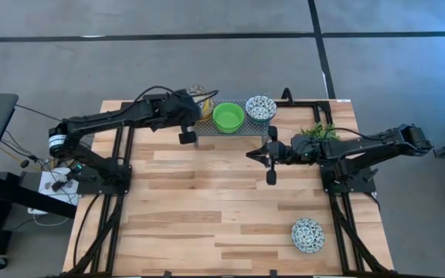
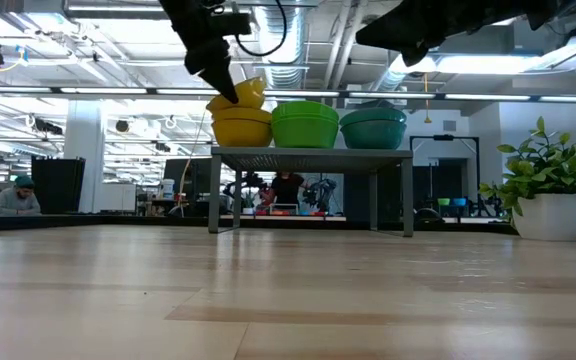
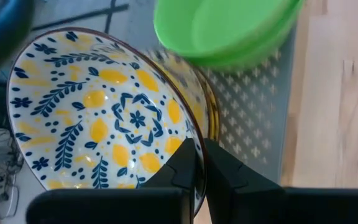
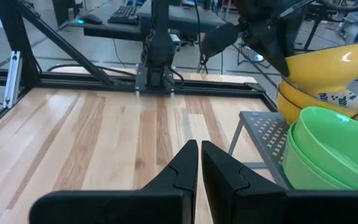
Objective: Pick & Place Mini bowls
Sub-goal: Stack the yellow patterned bowl on top of the yellow patterned bowls on the shelf
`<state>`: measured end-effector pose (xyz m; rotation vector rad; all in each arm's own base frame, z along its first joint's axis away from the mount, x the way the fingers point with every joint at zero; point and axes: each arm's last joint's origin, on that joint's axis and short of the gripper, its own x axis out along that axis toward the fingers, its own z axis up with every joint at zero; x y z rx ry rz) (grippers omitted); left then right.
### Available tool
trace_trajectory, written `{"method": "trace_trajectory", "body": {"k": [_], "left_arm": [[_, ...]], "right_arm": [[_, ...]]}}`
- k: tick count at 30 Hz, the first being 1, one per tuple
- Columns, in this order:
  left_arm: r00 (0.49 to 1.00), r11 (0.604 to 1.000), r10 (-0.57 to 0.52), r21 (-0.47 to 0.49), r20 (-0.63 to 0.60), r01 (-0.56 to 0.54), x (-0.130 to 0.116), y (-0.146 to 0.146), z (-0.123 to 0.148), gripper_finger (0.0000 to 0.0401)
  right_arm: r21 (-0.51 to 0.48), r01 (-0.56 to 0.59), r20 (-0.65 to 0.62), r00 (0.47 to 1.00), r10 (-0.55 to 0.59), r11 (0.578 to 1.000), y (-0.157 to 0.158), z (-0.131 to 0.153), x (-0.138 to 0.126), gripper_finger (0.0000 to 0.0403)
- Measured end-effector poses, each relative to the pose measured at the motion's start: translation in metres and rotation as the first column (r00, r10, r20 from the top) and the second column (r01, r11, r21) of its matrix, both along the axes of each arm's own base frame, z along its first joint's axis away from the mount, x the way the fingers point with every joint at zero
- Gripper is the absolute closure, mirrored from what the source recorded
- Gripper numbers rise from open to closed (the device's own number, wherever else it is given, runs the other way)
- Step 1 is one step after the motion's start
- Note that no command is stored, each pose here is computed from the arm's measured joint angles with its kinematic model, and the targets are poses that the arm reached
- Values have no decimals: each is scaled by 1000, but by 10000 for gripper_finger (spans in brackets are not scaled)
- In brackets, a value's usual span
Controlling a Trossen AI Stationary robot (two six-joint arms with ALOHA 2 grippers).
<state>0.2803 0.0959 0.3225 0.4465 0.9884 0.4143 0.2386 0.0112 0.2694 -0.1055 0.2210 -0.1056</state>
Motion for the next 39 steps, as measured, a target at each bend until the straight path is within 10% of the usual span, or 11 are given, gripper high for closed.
{"method": "trace_trajectory", "body": {"k": [39], "left_arm": [[999,1000,12,-24,-32,-13,16,18,-23,371]], "right_arm": [[-9,-3,4,1000,3,1000,0,1,0,386]]}}
